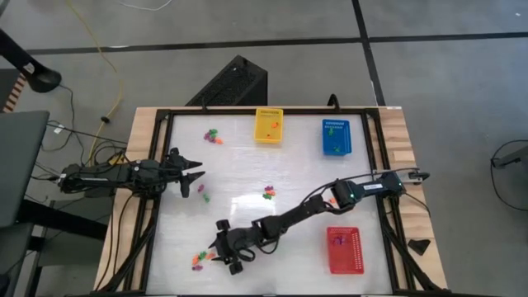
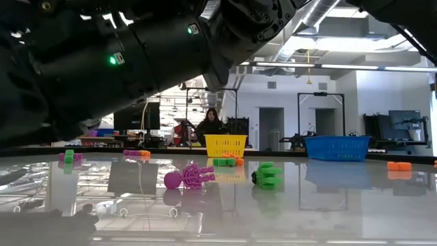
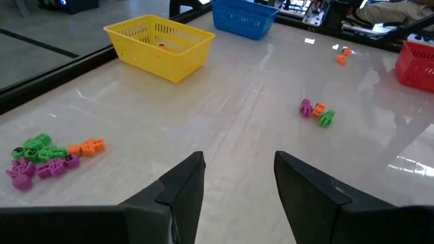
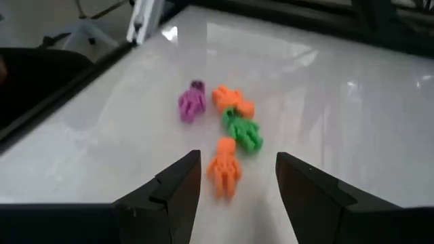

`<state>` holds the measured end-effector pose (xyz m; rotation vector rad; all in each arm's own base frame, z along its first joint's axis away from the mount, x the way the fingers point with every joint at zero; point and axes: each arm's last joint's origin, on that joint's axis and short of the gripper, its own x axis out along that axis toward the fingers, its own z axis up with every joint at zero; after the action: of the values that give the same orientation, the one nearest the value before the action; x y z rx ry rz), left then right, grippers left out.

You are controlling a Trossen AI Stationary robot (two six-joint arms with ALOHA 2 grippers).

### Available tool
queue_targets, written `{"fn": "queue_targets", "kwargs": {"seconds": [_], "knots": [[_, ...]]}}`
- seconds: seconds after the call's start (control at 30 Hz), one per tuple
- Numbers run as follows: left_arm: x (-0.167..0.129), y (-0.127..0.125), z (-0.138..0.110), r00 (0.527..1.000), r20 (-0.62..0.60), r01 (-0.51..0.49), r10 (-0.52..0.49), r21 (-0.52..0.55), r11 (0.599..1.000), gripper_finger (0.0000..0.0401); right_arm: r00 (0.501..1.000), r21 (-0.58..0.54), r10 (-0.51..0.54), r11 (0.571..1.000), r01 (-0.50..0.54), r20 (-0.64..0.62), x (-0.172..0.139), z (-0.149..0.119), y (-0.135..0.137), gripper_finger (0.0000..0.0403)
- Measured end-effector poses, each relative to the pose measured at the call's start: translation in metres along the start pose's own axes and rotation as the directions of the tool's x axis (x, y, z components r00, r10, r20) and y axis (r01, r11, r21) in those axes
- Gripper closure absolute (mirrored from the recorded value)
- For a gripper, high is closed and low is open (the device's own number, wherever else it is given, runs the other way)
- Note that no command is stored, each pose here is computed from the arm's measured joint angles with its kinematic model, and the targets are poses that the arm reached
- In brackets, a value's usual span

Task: Sort Halloween decoration
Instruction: Put the orange skeleton toy into the yellow bin

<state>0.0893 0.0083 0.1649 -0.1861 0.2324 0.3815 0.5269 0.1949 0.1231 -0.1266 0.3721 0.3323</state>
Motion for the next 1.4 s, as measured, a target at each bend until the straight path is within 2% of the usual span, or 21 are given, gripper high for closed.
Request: {"fn": "queue_targets", "kwargs": {"seconds": [0.2,0.37,0.47,0.77,0.87,1.03,1.13,1.4], "knots": [[0.0,0.0,0.0,1.0,0.0,0.0,0.0,0.0,1.0,0.0232,1.0,0.013,0.027,1.0,-0.027,0.008,0.006,-0.009,-0.001,0.0182],[0.0,0.0,0.0,1.0,-0.001,0.0,0.0,0.0,1.0,0.0232,0.998,0.115,0.059,0.992,-0.06,0.011,0.015,-0.021,-0.006,0.0198],[0.0,0.0,0.0,1.0,-0.006,-0.001,0.001,0.003,1.0,0.0232,0.998,0.117,0.063,0.991,-0.063,0.009,0.015,-0.021,-0.01,0.0228],[0.001,0.0,-0.001,1.0,-0.012,-0.003,0.003,0.005,1.0,0.0232,0.999,0.05,0.054,0.997,-0.054,-0.006,0.013,-0.015,-0.013,0.0366],[0.001,0.0,-0.001,1.0,-0.012,-0.003,0.003,0.005,1.0,0.0232,0.998,0.014,0.055,0.998,-0.055,-0.03,0.005,-0.005,-0.017,0.0371],[0.001,0.0,-0.001,1.0,-0.012,-0.003,0.004,0.005,1.0,0.0232,0.993,-0.024,0.039,0.999,-0.042,-0.112,-0.027,0.037,-0.034,0.036],[0.001,0.0,-0.001,1.0,-0.012,-0.003,0.003,0.005,1.0,0.0232,0.978,-0.043,0.017,0.999,-0.027,-0.207,-0.056,0.06,-0.048,0.0349],[0.001,0.0,-0.001,1.0,-0.012,-0.003,0.004,0.005,1.0,0.0232,0.894,-0.133,-0.181,0.981,0.138,-0.411,-0.152,0.112,-0.104,0.0359]]}}
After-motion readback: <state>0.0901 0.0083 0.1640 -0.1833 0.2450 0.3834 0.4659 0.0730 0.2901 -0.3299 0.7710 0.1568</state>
